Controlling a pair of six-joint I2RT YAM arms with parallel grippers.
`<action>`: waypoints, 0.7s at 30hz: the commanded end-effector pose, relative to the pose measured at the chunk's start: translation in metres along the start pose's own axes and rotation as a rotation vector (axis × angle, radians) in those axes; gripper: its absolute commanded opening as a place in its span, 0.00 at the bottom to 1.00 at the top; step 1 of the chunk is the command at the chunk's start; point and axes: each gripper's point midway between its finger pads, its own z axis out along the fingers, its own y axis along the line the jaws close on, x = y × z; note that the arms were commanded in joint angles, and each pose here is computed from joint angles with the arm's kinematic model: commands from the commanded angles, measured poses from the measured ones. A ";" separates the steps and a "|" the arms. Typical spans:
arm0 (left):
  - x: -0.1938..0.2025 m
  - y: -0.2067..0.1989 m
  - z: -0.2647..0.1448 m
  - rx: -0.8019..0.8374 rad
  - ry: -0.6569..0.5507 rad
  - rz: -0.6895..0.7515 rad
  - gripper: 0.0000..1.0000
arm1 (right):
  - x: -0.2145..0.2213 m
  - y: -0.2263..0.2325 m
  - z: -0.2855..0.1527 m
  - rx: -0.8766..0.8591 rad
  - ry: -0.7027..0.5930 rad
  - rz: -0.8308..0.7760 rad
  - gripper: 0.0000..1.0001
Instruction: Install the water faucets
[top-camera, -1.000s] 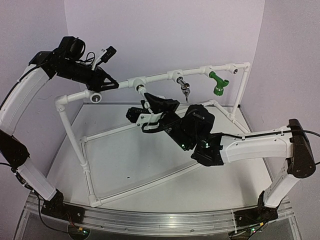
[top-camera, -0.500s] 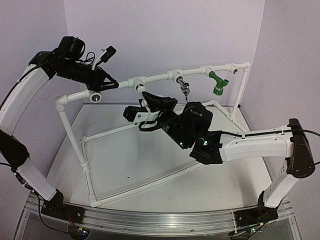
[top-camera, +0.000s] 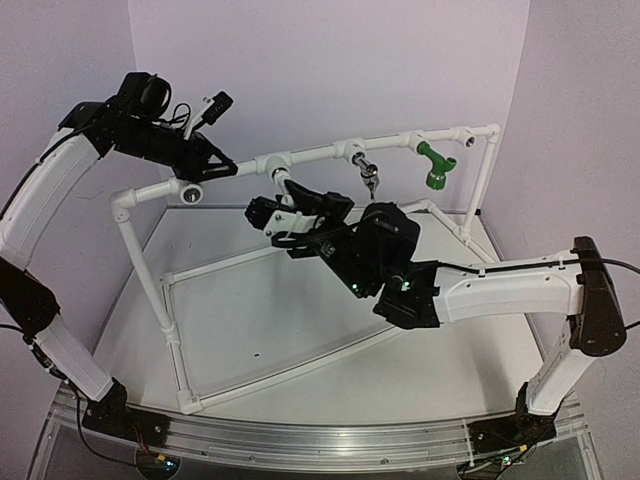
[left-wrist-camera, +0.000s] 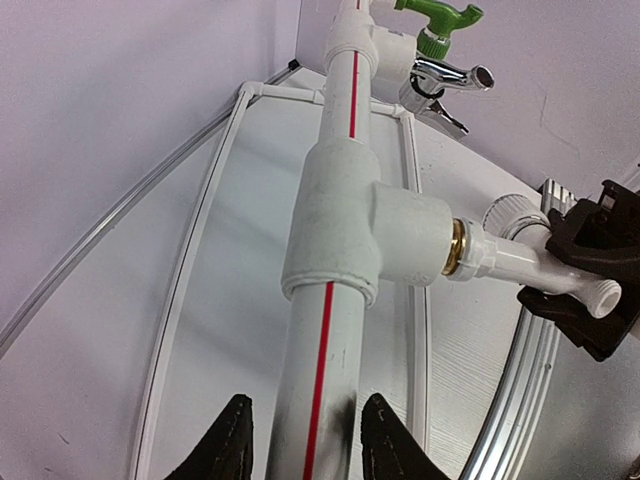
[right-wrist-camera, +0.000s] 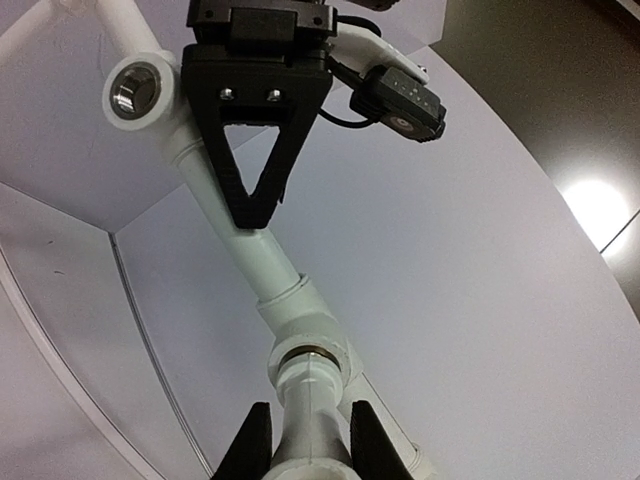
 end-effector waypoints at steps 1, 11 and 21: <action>0.080 -0.021 0.034 0.144 0.310 -0.215 0.36 | 0.000 -0.038 0.010 0.141 0.030 0.193 0.00; 0.082 -0.022 0.033 0.141 0.316 -0.218 0.35 | 0.008 -0.033 0.009 0.172 0.056 0.369 0.00; 0.083 -0.021 0.035 0.138 0.318 -0.219 0.35 | 0.006 -0.023 0.009 0.206 0.066 0.570 0.00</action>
